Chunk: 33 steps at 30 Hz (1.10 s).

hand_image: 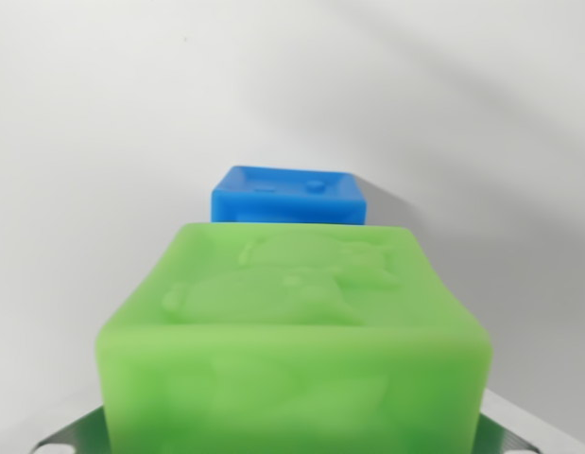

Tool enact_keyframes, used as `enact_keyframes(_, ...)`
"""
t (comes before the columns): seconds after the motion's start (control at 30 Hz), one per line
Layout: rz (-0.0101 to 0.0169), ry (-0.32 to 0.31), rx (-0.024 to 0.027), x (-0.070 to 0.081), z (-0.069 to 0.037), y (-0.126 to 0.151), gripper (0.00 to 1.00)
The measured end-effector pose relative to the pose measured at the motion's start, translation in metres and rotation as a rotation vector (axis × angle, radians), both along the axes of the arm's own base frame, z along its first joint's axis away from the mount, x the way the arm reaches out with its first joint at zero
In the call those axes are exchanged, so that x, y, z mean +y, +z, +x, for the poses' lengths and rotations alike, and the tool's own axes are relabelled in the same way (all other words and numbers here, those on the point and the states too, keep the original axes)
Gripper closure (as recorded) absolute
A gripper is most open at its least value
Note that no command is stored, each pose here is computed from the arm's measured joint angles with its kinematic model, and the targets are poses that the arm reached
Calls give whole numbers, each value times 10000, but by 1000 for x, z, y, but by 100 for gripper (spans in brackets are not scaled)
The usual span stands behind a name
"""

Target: Stack cube

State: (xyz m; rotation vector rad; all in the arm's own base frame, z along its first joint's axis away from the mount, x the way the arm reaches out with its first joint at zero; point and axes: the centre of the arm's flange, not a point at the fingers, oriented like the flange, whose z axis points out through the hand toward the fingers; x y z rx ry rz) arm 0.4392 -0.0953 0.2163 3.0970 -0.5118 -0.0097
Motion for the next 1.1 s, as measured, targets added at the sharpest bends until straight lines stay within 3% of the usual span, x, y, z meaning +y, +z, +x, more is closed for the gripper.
enact_keyframes(0.6,-2,18,2,1,-1,-38,100)
enact_keyframes(1.03,0,23,-8,1,-1,-47,100)
enact_keyframes(1.07,-1,23,-10,1,-1,-47,0)
enact_keyframes(1.1,-1,23,-11,1,-1,-47,0)
